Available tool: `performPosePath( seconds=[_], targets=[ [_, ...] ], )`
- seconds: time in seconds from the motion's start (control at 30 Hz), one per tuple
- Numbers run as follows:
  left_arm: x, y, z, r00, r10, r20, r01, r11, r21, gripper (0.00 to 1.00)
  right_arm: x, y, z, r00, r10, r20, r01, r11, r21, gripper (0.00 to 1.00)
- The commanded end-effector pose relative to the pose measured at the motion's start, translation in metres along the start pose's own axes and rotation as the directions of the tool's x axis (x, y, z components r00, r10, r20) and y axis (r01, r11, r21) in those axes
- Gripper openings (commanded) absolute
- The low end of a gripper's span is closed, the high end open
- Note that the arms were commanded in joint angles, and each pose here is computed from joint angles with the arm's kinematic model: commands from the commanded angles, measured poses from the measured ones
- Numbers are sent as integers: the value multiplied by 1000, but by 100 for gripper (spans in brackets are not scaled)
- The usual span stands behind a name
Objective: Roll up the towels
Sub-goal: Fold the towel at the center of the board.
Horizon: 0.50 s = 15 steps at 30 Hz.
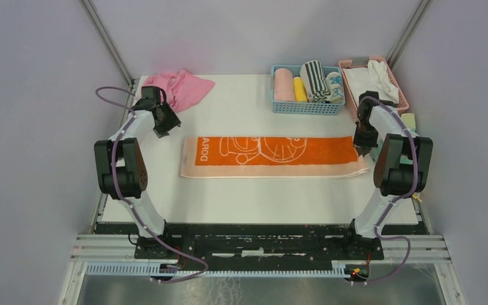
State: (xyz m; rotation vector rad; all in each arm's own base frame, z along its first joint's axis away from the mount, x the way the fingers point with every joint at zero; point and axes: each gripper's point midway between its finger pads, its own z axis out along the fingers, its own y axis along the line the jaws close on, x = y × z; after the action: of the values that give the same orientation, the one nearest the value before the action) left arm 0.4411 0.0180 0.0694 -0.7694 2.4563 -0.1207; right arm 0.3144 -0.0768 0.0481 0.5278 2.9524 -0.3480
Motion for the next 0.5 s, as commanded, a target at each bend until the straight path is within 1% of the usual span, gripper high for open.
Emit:
performPosePath(
  seconds=[0.0, 0.03, 0.07, 0.17, 0.23, 0.33, 0.4, 0.47],
  targets=[
    [10, -17, -34, 999, 33, -22, -30, 992, 125, 63, -44, -62, -51, 988, 20, 154, -52, 977, 207, 0],
    [19, -21, -37, 998, 39, -43, -32, 988, 151, 66, -48, -67, -57, 986, 20, 168, -58, 973, 224, 0],
    [28, -24, -40, 997, 45, -60, -34, 985, 172, 67, -53, -72, -63, 983, 19, 184, -64, 968, 243, 0],
    [59, -37, -47, 992, 66, -105, -40, 971, 235, 68, -62, -86, -78, 975, 13, 220, -80, 951, 298, 0],
    [83, -44, -49, 987, 69, -148, -26, 961, 275, 68, -66, -86, -86, 972, 5, 235, -75, 953, 292, 0],
    [117, -54, -49, 975, 79, -207, -7, 945, 327, 68, -68, -54, -100, 959, -36, 282, -13, 985, 173, 0],
    [132, -58, -47, 969, 70, -235, 16, 938, 347, 68, -64, -16, -109, 951, -70, 302, 63, 998, 31, 0],
    [143, -58, -44, 966, 52, -251, 41, 934, 354, 67, -56, 23, -119, 946, -99, 308, 136, 986, -100, 0]
  ],
)
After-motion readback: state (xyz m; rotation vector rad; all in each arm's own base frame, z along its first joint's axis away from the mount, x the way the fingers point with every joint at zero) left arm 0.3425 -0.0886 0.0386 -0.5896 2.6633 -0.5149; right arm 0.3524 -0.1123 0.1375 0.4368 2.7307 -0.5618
